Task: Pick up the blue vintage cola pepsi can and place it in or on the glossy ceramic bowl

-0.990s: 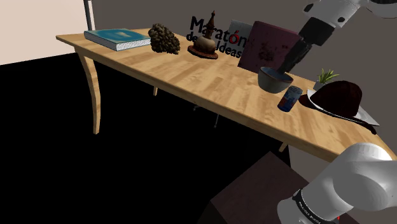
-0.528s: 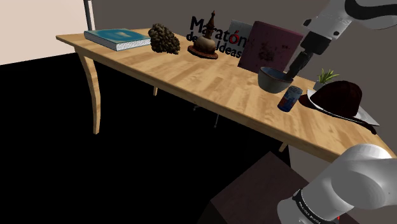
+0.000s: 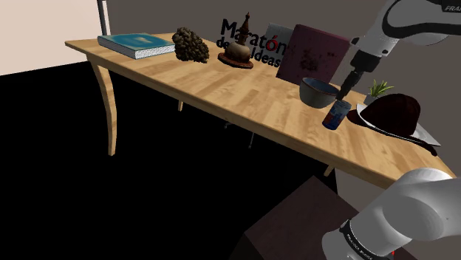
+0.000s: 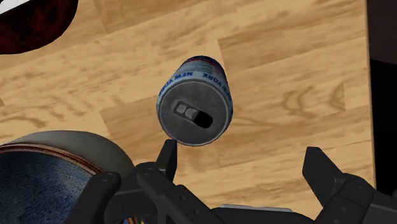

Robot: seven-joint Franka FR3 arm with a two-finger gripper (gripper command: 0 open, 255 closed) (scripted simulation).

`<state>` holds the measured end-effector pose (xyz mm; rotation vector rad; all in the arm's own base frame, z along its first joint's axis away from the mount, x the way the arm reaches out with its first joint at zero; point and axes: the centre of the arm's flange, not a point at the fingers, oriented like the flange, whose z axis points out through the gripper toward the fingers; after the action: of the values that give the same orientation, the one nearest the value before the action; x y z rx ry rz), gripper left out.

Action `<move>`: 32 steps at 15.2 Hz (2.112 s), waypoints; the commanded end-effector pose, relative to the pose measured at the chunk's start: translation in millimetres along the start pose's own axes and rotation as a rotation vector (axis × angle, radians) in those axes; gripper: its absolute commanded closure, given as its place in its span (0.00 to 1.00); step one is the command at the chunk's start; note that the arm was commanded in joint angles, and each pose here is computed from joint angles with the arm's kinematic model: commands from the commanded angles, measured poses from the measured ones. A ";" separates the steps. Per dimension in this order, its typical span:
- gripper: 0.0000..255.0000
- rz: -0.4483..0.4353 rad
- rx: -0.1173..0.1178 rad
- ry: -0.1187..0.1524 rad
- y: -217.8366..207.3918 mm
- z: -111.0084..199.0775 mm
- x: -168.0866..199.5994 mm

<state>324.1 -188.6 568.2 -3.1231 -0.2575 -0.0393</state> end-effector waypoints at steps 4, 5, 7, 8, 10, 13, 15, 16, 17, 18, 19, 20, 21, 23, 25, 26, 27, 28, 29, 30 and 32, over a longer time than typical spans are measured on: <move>0.00 -0.004 -0.014 -0.027 31.7 18.6 -5.3; 0.00 -0.004 -0.014 -0.027 31.8 23.8 -5.5; 0.00 -0.004 -0.014 -0.027 32.0 34.4 -5.8; 0.00 -0.004 -0.014 -0.027 32.0 39.7 -5.9; 0.00 -0.004 -0.014 -0.027 32.1 48.0 -6.1; 0.00 -0.004 -0.014 -0.027 32.1 48.0 -6.1; 0.00 -0.004 -0.014 -0.027 32.1 48.0 -6.1; 0.00 -0.004 -0.014 -0.027 32.1 48.0 -6.1; 0.00 -0.004 -0.014 -0.027 32.1 47.9 -6.1; 1.00 -0.004 -0.014 -0.027 32.1 47.9 -6.1; 1.00 -0.004 -0.014 -0.027 32.1 47.9 -6.1; 1.00 -0.004 -0.014 -0.027 32.1 47.9 -6.1; 1.00 -0.004 -0.014 -0.027 32.1 48.0 -6.1; 1.00 -0.004 -0.014 -0.027 31.9 47.9 -6.1; 1.00 -0.004 -0.014 -0.027 31.9 47.8 -6.1; 1.00 -0.004 -0.014 -0.027 32.0 47.7 -5.9; 1.00 -0.004 -0.014 -0.027 32.1 48.0 -6.1; 1.00 -0.004 -0.014 -0.027 32.1 42.7 -6.0; 1.00 -0.004 -0.014 -0.027 32.1 37.4 -5.8; 1.00 -0.004 -0.014 -0.027 32.0 32.1 -5.7; 1.00 -0.004 -0.014 -0.027 32.0 21.6 -5.4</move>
<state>324.4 -221.1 541.7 -3.1386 -0.2654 0.0003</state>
